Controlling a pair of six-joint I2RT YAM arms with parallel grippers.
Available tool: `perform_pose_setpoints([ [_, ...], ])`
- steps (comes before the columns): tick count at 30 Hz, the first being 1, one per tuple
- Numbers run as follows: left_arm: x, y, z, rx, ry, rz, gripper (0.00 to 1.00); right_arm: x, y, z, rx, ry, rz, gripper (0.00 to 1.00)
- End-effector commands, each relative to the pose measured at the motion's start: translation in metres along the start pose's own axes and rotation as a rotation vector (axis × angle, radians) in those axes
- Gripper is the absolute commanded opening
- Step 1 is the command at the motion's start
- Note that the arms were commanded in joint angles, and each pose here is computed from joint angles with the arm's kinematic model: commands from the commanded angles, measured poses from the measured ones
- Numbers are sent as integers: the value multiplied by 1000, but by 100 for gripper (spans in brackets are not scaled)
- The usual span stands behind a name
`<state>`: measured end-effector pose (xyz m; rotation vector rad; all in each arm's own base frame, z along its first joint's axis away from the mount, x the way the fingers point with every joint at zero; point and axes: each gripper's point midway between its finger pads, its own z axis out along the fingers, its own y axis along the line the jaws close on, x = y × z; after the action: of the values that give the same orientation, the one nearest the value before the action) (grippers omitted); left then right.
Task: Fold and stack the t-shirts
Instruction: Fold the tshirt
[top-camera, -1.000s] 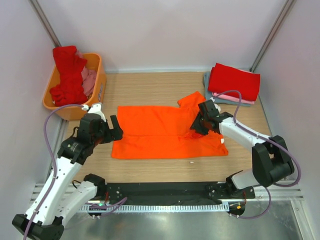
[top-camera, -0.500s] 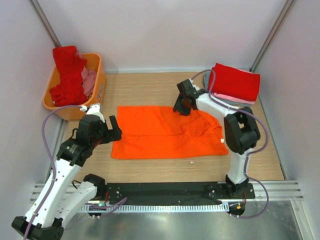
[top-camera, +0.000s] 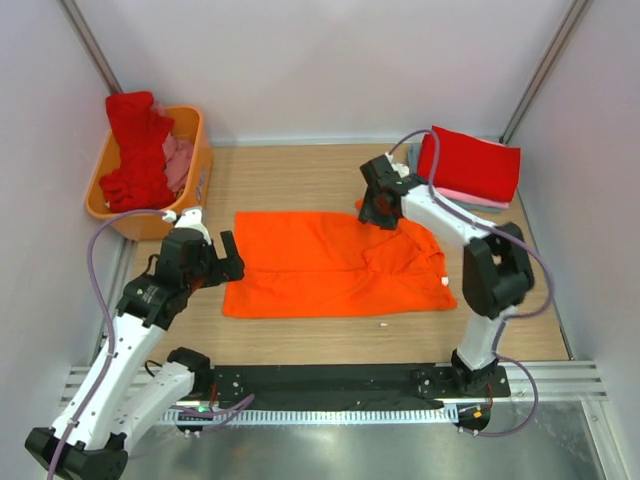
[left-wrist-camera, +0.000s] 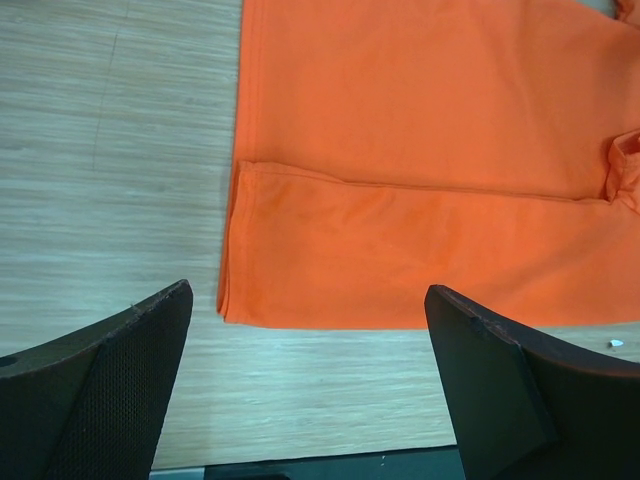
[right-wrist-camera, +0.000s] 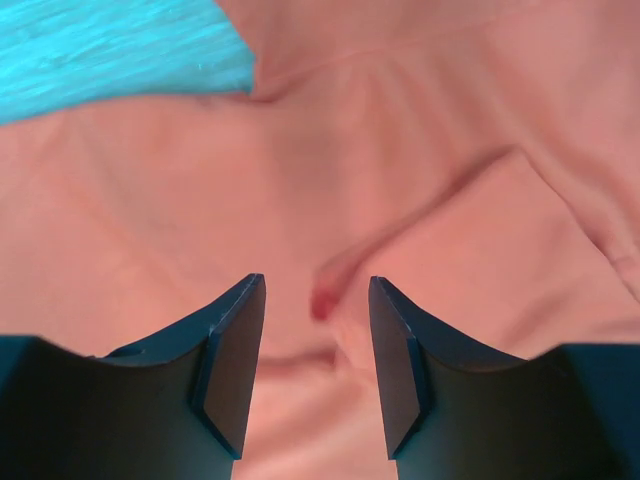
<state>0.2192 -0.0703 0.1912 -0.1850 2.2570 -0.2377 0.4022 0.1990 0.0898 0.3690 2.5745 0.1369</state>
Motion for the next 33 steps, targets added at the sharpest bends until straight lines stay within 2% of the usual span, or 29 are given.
perform_pose_setpoints([
  [1,0,-4,9,8,13,0,100,-17,-16,-68,-77,-159,30,52],
  [5,8,-21,24,55,97,-27,100,40,-50,-78,-147,-120,67,54],
  [10,31,-49,58,140,240,-119,99,81,-70,-67,-171,-61,73,54],
  [16,75,-38,105,26,380,-200,97,119,-94,-51,-143,6,70,54],
  [20,104,-26,120,-29,399,-231,96,142,-107,-47,-130,44,93,54],
  [26,137,0,121,-142,433,-232,95,173,-129,-41,-91,89,142,54],
  [33,163,15,90,-215,457,-261,93,201,-146,-49,-58,142,210,56],
])
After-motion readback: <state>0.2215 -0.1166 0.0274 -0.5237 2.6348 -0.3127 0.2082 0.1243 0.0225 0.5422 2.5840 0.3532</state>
